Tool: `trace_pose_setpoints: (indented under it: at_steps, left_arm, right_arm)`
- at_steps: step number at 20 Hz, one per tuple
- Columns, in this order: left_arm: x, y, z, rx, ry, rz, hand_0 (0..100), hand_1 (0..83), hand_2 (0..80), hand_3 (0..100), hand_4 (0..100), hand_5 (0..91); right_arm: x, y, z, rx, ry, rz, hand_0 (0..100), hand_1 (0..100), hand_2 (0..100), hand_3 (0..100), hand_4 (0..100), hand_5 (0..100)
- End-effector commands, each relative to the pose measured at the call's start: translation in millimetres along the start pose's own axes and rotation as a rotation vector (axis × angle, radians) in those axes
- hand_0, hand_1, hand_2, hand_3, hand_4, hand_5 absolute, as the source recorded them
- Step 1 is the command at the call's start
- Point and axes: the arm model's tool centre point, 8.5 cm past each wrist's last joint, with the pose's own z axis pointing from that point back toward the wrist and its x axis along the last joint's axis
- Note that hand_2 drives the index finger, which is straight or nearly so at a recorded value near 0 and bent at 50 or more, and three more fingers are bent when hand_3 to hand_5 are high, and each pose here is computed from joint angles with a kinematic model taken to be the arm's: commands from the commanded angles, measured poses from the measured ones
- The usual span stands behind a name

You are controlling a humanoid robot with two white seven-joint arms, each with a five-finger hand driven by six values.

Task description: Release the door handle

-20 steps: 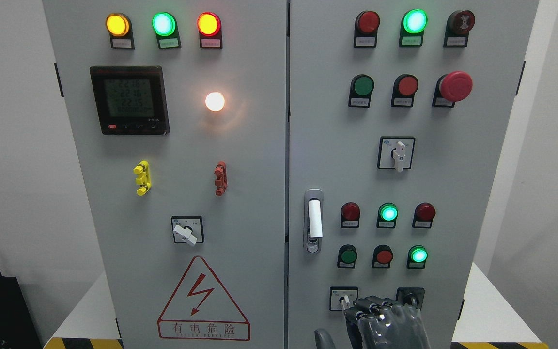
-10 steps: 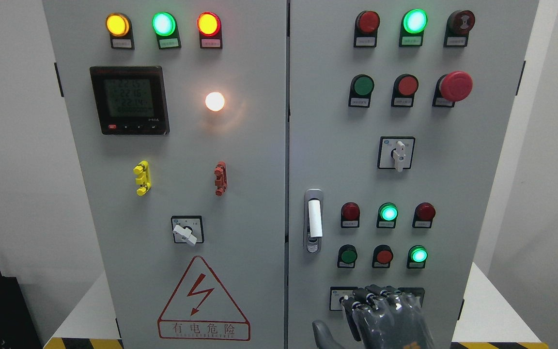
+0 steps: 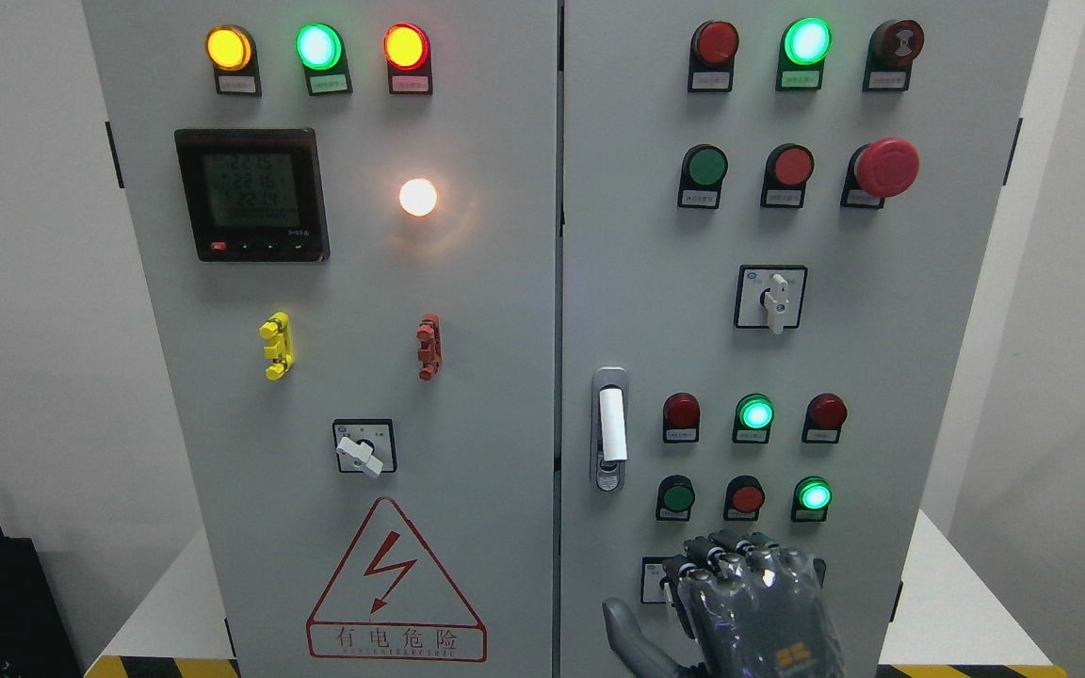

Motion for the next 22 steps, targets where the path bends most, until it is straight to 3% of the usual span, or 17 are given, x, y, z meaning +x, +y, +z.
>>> trace_pose_setpoints:
  at_steps: [1,22]
  left_arm:
    - [-1,0,0,-0.001,0.006,0.002,12,38.9,0.0,0,0,0.0]
    - [-2,0,0,-0.001,0.008,0.002,12,38.9,0.0,0,0,0.0]
  right_arm:
    - [4,0,-9,-0.009,0.029,-0.004,35,0,99,100,100,94]
    - [-9,17,-39,0.024,0.076,0.011,36,0,99,100,100,94]
